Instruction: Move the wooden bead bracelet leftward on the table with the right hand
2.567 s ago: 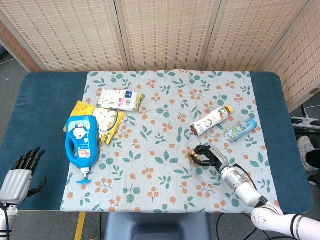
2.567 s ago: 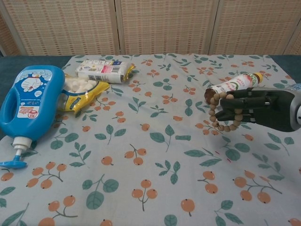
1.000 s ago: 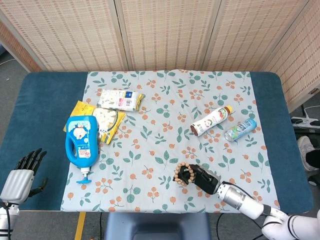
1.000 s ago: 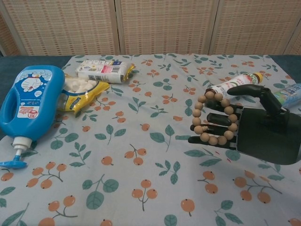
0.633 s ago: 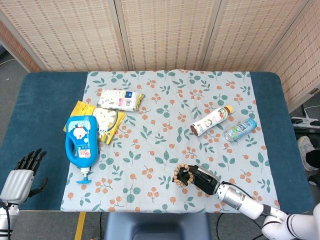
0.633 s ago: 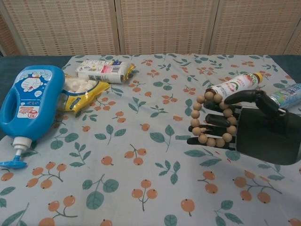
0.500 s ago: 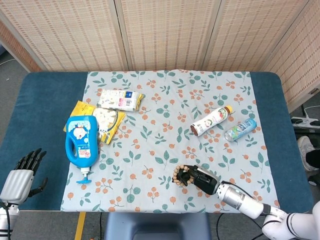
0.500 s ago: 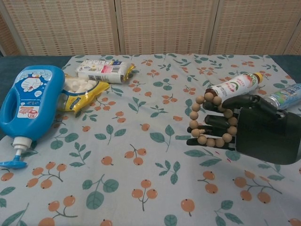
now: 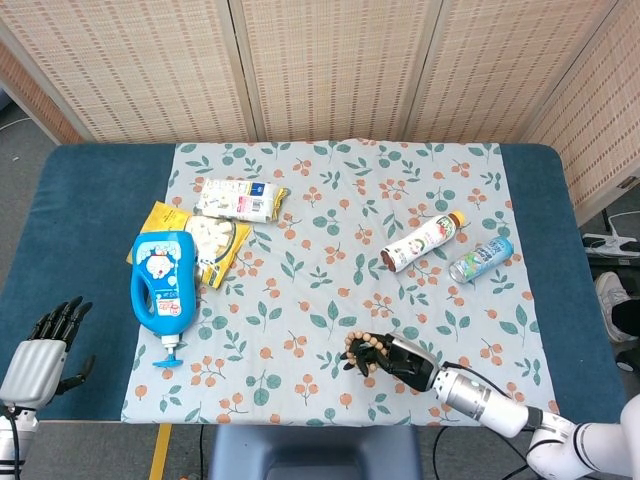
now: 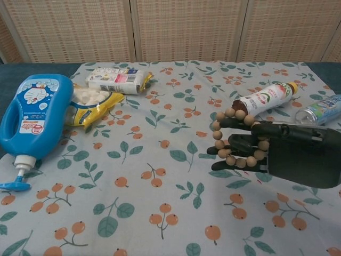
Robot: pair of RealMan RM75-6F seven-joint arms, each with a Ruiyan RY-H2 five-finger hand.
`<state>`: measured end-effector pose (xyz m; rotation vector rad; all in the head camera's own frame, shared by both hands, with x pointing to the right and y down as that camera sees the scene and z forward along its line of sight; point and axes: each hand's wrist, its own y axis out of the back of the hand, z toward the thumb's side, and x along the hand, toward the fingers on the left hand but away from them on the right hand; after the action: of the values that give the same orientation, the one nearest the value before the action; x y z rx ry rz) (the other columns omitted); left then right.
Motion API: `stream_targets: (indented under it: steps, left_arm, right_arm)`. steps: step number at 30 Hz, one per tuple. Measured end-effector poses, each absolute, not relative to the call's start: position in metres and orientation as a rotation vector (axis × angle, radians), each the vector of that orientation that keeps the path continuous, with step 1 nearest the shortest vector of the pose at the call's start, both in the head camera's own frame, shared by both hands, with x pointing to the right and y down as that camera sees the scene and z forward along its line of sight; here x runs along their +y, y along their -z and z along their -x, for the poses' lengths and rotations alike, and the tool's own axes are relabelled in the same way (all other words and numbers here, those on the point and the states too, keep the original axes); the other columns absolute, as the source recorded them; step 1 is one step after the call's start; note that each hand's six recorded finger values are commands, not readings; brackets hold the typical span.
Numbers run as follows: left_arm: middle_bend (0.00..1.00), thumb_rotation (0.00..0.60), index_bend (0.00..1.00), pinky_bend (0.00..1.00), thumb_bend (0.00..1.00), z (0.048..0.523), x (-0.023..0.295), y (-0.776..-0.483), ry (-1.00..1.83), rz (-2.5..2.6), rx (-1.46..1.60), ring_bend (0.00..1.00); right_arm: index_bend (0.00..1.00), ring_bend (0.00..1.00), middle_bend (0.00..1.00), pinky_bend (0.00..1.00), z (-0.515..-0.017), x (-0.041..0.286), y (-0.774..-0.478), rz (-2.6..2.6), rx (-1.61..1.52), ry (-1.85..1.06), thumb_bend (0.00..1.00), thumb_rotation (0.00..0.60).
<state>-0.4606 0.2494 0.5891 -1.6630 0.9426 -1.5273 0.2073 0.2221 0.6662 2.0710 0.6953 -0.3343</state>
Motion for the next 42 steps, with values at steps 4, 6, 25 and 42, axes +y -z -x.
stream_targets:
  steps: [4, 6, 25, 42]
  left_arm:
    - [0.00, 0.600, 0.00, 0.15, 0.43, 0.461, 0.249, -0.589, 1.526, 1.662, 0.944, 0.00]
    - [0.00, 0.600, 0.00, 0.15, 0.43, 0.461, 0.249, -0.589, 1.527, 1.662, 0.944, 0.00]
    - [0.00, 0.600, 0.00, 0.15, 0.43, 0.461, 0.250, -0.589, 1.529, 1.658, 0.944, 0.00]
    - [0.00, 0.600, 0.00, 0.15, 0.43, 0.461, 0.250, -0.589, 1.532, 1.654, 0.941, 0.00]
  right_arm:
    - [0.34, 0.21, 0.57, 0.25, -0.208, 0.224, -0.669, -2.099, 0.715, 0.356, 0.70, 0.370]
    - [0.34, 0.21, 0.57, 0.25, -0.208, 0.225, -0.670, -2.104, 0.717, 0.362, 0.58, 0.359]
    - [0.42, 0.21, 0.57, 0.22, -0.199, 0.230, -0.665, -2.089, 0.672, 0.287, 0.61, 0.332]
    - [0.46, 0.20, 0.57, 0.21, -0.195, 0.233, -0.668, -2.127, 0.661, 0.295, 1.00, 0.353]
